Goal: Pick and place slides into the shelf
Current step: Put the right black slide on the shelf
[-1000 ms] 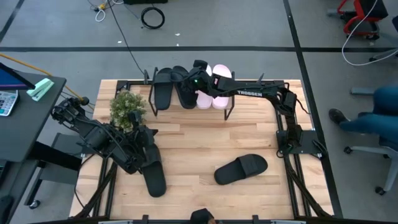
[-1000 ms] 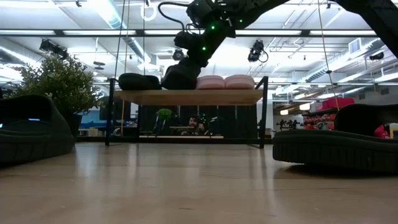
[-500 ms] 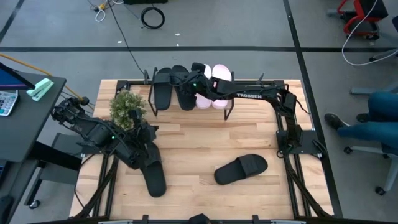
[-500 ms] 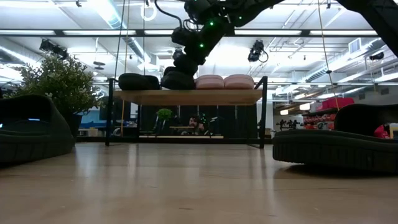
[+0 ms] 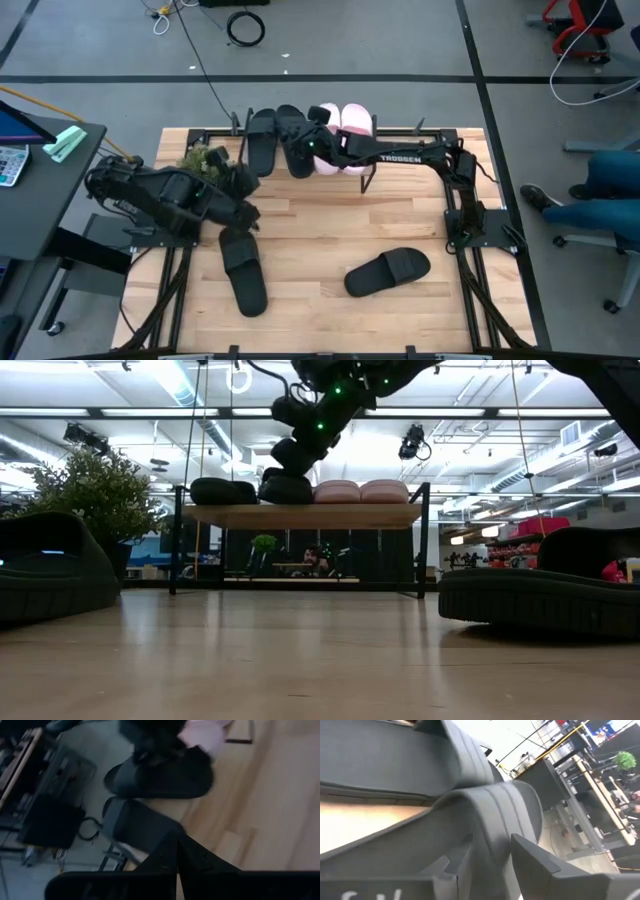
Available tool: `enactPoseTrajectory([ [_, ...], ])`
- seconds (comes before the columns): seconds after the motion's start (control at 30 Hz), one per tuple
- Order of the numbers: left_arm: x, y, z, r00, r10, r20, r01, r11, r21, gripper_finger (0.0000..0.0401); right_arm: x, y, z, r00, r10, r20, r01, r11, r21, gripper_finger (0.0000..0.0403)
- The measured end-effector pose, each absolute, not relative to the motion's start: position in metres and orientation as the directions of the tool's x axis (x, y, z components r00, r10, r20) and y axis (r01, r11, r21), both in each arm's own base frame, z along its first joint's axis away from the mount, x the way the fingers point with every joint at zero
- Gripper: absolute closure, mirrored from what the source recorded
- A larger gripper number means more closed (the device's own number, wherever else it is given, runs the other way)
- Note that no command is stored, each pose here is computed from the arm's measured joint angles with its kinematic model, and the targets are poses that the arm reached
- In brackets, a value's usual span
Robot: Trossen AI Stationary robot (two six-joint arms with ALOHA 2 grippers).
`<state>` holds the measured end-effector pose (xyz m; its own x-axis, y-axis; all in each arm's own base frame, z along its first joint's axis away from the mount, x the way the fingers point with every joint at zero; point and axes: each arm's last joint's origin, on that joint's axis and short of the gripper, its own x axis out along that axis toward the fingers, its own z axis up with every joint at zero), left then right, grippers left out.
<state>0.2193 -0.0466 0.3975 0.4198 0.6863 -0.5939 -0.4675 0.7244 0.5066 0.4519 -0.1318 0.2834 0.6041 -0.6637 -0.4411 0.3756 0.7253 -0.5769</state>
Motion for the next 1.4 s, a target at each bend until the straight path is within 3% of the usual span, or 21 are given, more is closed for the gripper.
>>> enactPoseTrajectory([
  [0.2, 0.223, -0.018, 0.397, 0.320, 0.736, -0.596, -0.552, 0.656, 0.514, 0.0387, 0.445, -0.107, 0.289, 0.557, -0.673, -0.488, 0.319, 0.715, -0.622, 0.0268],
  [0.4, 0.225, 0.010, 0.398, 0.237, 0.770, -0.593, -0.568, 0.605, 0.559, 0.0394, 0.432, -0.089, 0.318, 0.576, -0.685, -0.445, 0.364, 0.703, -0.611, 0.0268],
  [0.5, 0.228, 0.026, 0.399, 0.213, 0.785, -0.582, -0.575, 0.582, 0.575, 0.0397, 0.415, -0.074, 0.337, 0.601, -0.634, -0.486, 0.396, 0.765, -0.508, 0.0268],
  [0.6, 0.231, 0.047, 0.402, 0.198, 0.796, -0.572, -0.582, 0.565, 0.585, 0.0394, 0.395, -0.057, 0.356, 0.674, -0.482, -0.560, 0.337, 0.875, -0.348, 0.0268],
  [0.77, 0.239, 0.091, 0.408, 0.301, 0.726, -0.619, -0.584, 0.653, 0.482, 0.0393, 0.373, -0.035, 0.386, 0.784, -0.292, -0.547, 0.265, 0.955, -0.130, 0.0281],
  [0.93, 0.233, 0.140, 0.419, 0.475, 0.648, -0.595, -0.617, 0.728, 0.301, 0.0396, 0.363, -0.014, 0.398, 0.817, -0.242, -0.523, 0.220, 0.970, -0.106, 0.0315],
  [1.17, 0.212, 0.203, 0.404, 0.489, 0.580, -0.651, -0.688, 0.715, 0.120, 0.0397, 0.372, -0.009, 0.387, 0.802, -0.233, -0.550, 0.159, 0.971, -0.180, 0.0392],
  [1.4, 0.240, 0.248, 0.358, 0.458, 0.510, -0.728, -0.645, 0.755, 0.123, 0.0398, 0.398, -0.030, 0.350, 0.727, -0.272, -0.630, 0.165, 0.960, -0.225, 0.0396],
])
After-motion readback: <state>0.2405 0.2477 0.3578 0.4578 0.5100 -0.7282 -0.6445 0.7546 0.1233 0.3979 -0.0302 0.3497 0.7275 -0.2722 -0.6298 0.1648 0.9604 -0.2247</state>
